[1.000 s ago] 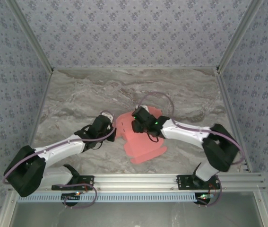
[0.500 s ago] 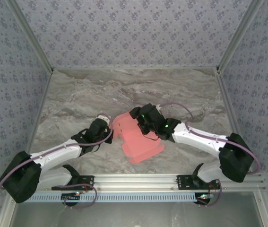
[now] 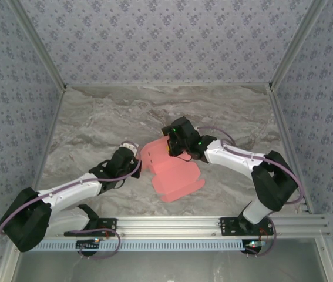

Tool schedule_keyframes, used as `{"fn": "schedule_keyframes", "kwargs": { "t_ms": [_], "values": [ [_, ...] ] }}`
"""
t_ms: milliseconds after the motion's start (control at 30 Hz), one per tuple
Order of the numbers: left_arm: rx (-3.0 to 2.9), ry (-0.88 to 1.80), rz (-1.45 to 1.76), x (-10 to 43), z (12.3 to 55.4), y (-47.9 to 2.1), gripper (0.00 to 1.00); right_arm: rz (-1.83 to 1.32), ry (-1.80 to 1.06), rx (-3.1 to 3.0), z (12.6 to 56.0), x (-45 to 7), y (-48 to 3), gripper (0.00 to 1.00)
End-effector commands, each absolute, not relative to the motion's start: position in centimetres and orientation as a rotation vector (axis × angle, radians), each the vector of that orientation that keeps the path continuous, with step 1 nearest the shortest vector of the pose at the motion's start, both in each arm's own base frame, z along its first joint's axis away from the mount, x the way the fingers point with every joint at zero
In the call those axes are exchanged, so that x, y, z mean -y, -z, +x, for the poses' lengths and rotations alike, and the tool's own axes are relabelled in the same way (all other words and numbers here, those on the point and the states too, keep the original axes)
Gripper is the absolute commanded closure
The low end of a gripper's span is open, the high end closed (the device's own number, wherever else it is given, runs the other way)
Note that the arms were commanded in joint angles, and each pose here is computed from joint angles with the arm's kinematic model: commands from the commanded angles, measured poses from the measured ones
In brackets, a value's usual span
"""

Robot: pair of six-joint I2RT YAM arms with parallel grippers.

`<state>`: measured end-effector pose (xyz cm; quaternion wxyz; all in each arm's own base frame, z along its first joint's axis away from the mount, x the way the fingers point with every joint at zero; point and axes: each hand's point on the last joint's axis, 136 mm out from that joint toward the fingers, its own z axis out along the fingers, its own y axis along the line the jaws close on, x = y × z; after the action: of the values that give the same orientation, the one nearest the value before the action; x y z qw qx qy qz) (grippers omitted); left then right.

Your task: Fold the paper box

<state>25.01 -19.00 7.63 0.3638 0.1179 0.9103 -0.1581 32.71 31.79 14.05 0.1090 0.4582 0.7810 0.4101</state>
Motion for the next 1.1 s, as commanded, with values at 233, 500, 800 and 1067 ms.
{"fn": "schedule_keyframes", "kwargs": {
  "t_ms": [233, 500, 800, 1067],
  "values": [
    [-2.313, 0.362, 0.317, 18.9, 25.5, -7.8, 1.00, 1.355, -1.125, -2.351, 31.8, -30.9, -12.5, 0.70],
    [-2.292, 0.390, 0.341, 19.1, 25.1, -7.7, 0.98, 1.351, -1.130, -2.361, 31.2, -30.6, -10.8, 0.91],
    [-2.254, 0.483, 0.372, 19.5, 24.1, -8.1, 0.76, 1.334, -1.188, -2.297, 31.9, -30.7, -9.7, 0.99],
    [-2.165, 0.558, 0.250, 17.7, 22.9, -9.6, 0.55, 1.285, -1.273, -2.246, 32.6, -30.6, -10.2, 1.00]
  ]
}}
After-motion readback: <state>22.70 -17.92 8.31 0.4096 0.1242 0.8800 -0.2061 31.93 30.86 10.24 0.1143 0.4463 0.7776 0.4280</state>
